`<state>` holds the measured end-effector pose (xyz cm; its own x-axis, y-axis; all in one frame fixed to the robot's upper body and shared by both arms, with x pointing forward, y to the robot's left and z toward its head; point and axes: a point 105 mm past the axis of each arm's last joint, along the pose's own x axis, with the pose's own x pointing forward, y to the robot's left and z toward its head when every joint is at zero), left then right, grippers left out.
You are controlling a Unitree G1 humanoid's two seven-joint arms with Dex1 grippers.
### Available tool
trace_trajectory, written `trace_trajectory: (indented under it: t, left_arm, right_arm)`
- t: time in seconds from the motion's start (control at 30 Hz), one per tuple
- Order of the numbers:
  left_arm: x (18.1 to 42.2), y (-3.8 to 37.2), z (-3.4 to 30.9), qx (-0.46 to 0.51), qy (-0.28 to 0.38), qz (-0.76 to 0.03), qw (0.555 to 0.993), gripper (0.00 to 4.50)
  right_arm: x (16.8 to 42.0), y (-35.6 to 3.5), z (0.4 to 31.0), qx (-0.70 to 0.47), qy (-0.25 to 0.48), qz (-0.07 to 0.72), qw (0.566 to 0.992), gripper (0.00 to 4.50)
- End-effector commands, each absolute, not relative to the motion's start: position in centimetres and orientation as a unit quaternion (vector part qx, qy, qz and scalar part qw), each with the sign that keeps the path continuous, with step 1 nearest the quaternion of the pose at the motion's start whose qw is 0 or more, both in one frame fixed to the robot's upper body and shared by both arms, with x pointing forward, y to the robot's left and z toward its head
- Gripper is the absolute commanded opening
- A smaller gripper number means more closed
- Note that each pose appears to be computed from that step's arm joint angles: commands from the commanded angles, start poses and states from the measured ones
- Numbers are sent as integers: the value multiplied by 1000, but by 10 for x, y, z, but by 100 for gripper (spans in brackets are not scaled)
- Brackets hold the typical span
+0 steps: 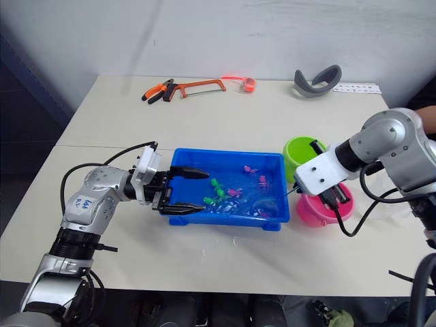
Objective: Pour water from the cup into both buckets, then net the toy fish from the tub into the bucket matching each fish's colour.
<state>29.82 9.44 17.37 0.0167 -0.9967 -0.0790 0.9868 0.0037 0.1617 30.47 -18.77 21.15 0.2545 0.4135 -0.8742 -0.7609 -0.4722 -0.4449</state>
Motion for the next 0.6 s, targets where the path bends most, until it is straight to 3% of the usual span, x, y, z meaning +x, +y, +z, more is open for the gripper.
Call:
trace_trajectory:
  t: [0.03, 0.6]
  left_arm:
    - [294, 96, 183, 94, -49, -701, 705, 445]
    - [295, 99, 182, 97, -46, -698, 708, 445]
  right_arm:
    - [307, -191, 228, -608, 143, 581, 521, 0]
    - [312, -196, 213, -460, 180, 589, 639, 0]
